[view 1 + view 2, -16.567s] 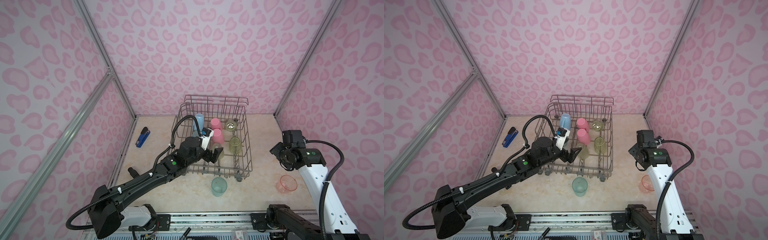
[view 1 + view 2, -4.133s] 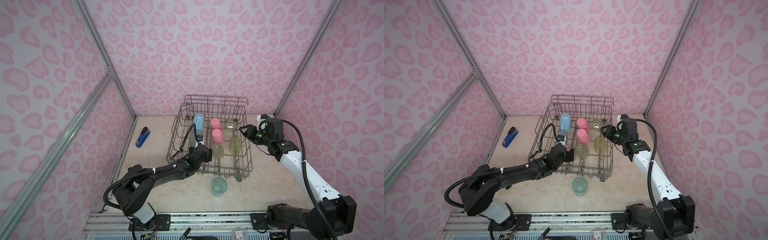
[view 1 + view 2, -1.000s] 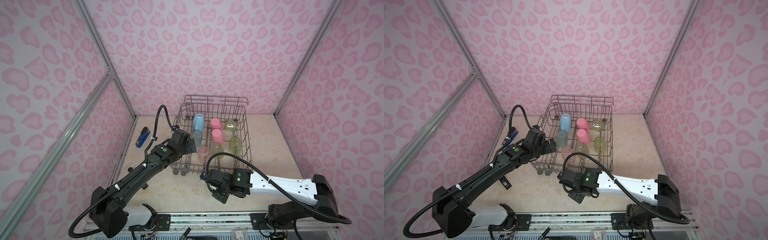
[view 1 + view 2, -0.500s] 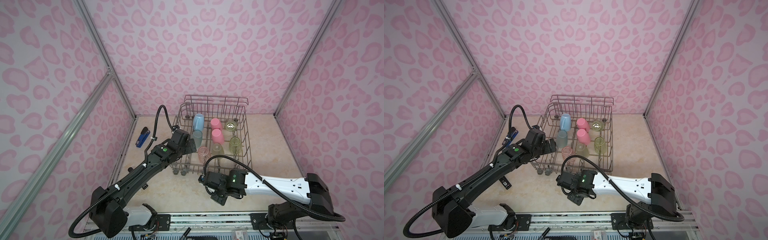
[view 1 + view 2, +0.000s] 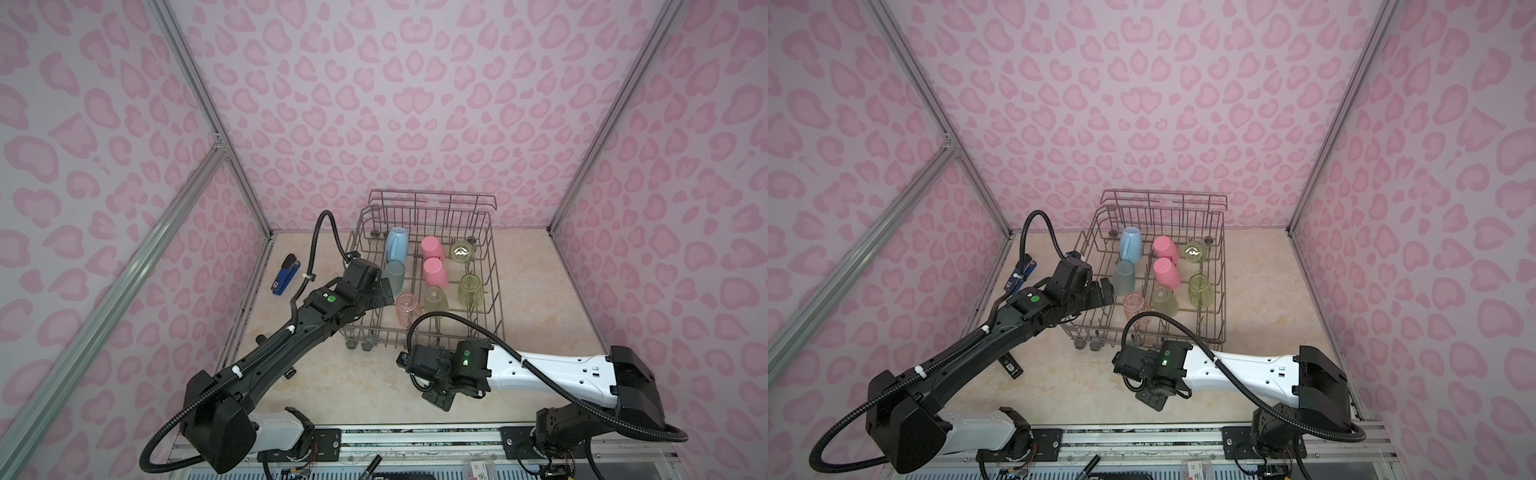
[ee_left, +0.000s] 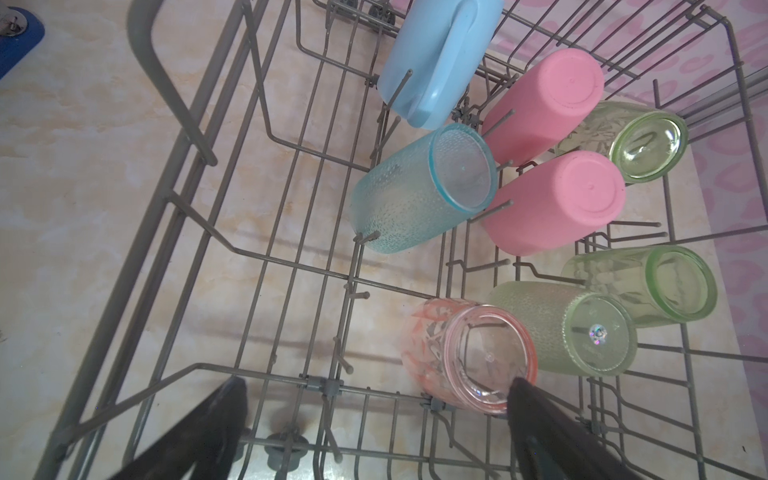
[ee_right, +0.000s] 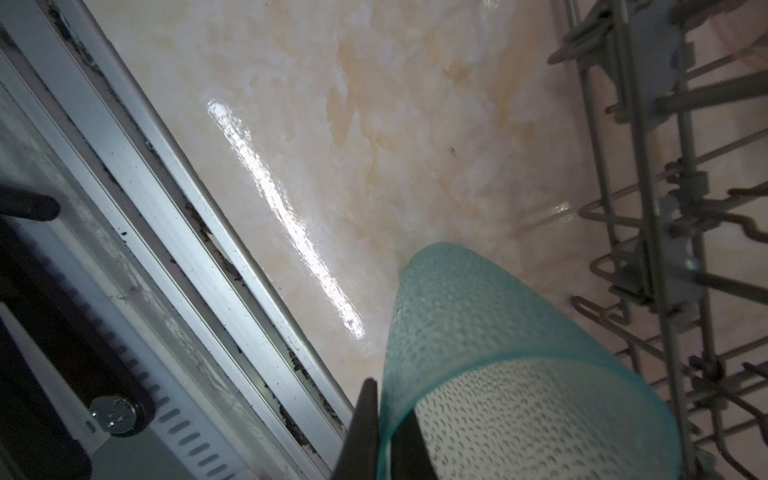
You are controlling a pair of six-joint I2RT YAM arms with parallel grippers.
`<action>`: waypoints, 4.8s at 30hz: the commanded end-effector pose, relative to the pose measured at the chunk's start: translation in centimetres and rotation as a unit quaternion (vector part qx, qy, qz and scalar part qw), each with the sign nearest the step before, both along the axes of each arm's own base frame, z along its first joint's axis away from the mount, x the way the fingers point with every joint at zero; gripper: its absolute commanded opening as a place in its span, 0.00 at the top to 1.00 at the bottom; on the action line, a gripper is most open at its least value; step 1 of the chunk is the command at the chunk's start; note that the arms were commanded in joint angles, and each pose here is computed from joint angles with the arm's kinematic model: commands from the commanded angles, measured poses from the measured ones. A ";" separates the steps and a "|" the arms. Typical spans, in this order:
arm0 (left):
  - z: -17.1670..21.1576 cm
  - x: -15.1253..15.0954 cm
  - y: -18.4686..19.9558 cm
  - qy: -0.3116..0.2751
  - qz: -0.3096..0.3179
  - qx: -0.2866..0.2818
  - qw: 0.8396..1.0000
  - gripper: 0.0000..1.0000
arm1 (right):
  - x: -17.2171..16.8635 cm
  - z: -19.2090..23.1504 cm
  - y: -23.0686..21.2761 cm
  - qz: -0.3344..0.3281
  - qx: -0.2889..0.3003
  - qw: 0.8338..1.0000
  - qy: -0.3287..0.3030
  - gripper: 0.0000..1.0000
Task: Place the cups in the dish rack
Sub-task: 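Lower right gripper onto the teal textured cup on the table and grasp, then lift the teal textured cup off the table with right gripper, then carry the teal cup to the left gripper and close left gripper on it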
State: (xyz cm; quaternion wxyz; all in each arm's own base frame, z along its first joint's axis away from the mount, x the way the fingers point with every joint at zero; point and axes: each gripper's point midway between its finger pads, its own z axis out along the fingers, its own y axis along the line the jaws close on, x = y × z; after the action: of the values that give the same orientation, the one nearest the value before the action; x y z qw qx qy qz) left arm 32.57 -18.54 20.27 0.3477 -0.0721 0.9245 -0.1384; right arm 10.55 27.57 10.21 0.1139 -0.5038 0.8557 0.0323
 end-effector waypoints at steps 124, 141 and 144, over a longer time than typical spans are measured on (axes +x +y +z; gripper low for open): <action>10.2 6.6 -8.5 0.124 0.078 -0.641 0.754 0.20 | 21.0 24.5 6.4 -0.180 0.513 0.808 -0.228 1.00; 10.4 6.7 -7.5 0.083 0.082 -0.621 0.775 0.33 | 21.1 24.3 6.0 -0.186 0.512 0.810 -0.217 0.91; 10.2 6.7 -7.2 0.077 0.086 -0.614 0.781 0.33 | 21.2 24.1 5.8 -0.190 0.513 0.809 -0.215 0.86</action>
State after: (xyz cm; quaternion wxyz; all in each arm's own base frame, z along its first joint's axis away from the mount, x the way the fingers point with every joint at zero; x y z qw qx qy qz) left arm 39.25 -26.30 30.01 0.1409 -0.3696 0.6551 -0.6437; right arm 31.77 33.38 34.10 0.5390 -0.1979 0.7511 0.3259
